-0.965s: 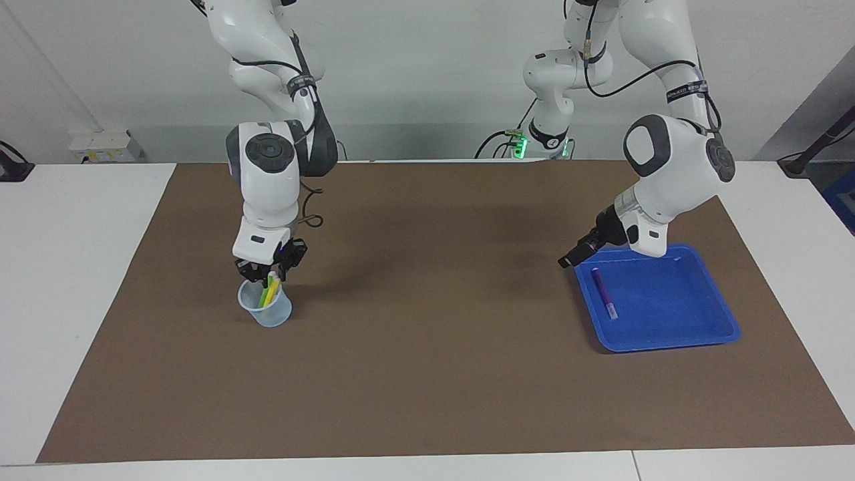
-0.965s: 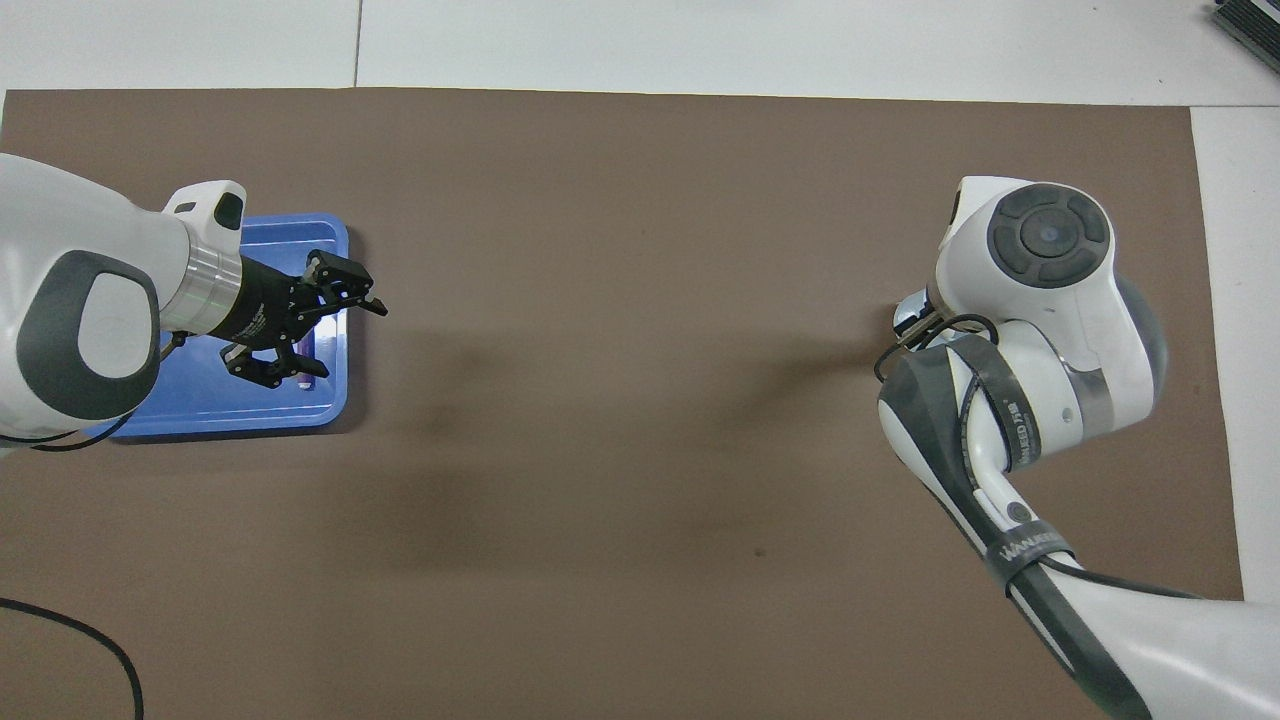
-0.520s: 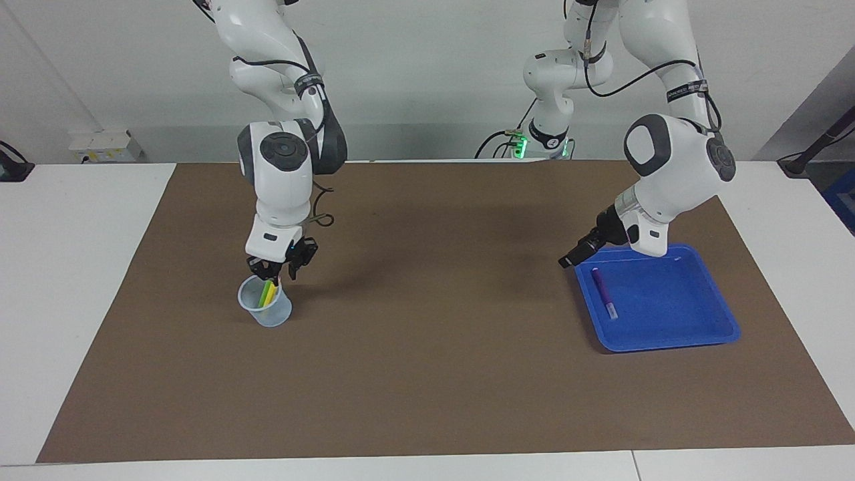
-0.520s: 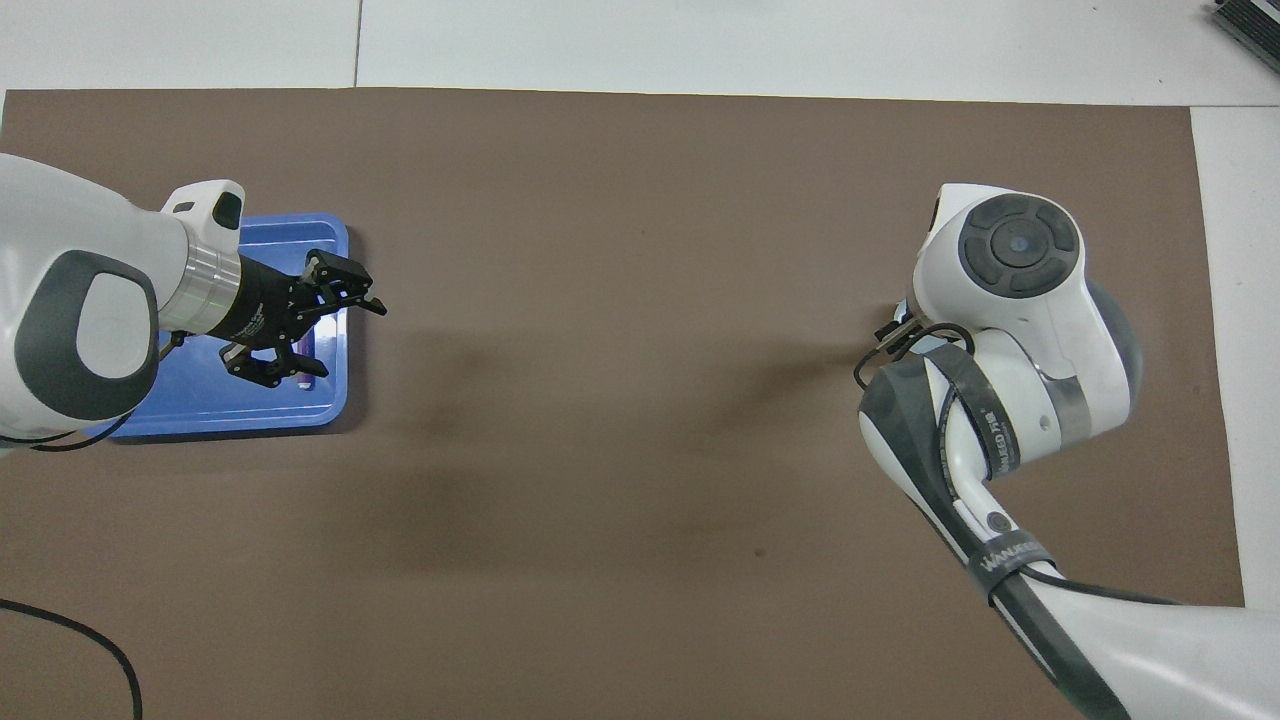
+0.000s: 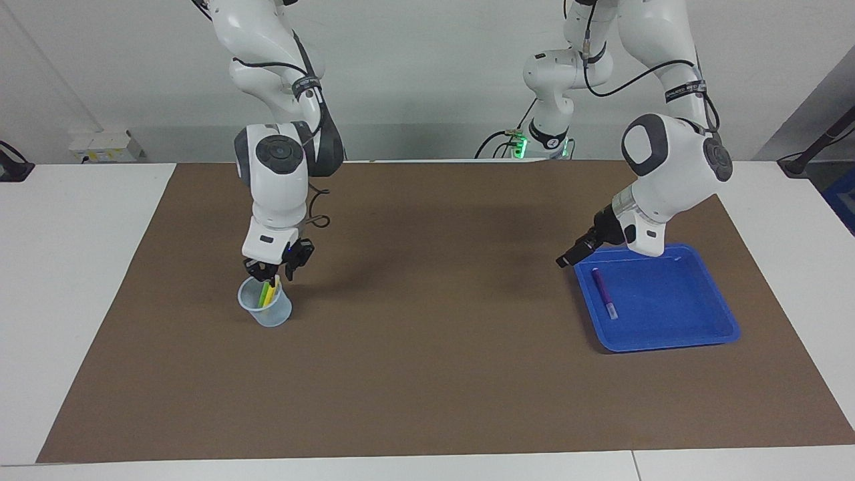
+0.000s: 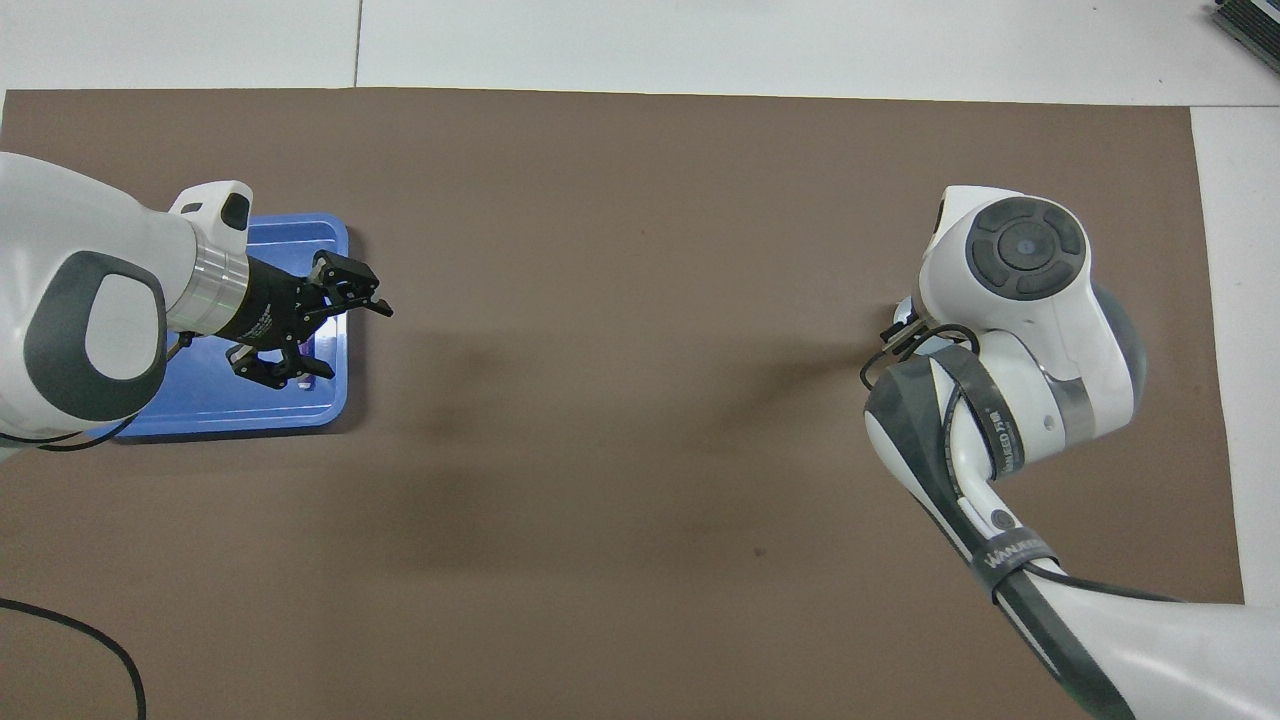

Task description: Right arm passes pens to left for tray arrangement

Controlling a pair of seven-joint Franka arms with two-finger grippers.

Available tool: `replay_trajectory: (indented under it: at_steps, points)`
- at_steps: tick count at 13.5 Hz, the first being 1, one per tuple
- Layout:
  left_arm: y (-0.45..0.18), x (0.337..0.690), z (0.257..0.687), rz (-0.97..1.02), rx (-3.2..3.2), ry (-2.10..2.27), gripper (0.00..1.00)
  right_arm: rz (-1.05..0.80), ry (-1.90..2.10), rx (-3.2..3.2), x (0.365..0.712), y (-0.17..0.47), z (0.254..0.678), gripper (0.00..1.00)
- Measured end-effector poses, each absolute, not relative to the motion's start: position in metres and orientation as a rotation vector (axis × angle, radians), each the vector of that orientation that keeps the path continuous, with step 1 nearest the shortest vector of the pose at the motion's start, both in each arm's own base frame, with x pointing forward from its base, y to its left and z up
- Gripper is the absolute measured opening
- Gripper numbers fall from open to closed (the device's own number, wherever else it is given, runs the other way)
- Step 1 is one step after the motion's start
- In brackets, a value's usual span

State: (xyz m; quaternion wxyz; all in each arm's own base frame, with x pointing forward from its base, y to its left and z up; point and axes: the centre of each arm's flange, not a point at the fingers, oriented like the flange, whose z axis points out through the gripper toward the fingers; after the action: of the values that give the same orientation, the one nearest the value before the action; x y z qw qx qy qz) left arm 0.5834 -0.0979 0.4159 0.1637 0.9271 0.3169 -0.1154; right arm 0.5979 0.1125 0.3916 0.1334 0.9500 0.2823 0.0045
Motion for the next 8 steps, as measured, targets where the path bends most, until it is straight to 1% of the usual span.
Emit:
replay_trajectory:
  at_steps: [8]
  points:
    - [-0.1046, 0.5821, 0.416, -0.349, 2.625, 0.933, 1.0, 0.003, 0.819, 2.757, 0.596, 0.1034, 0.3832, 0.37]
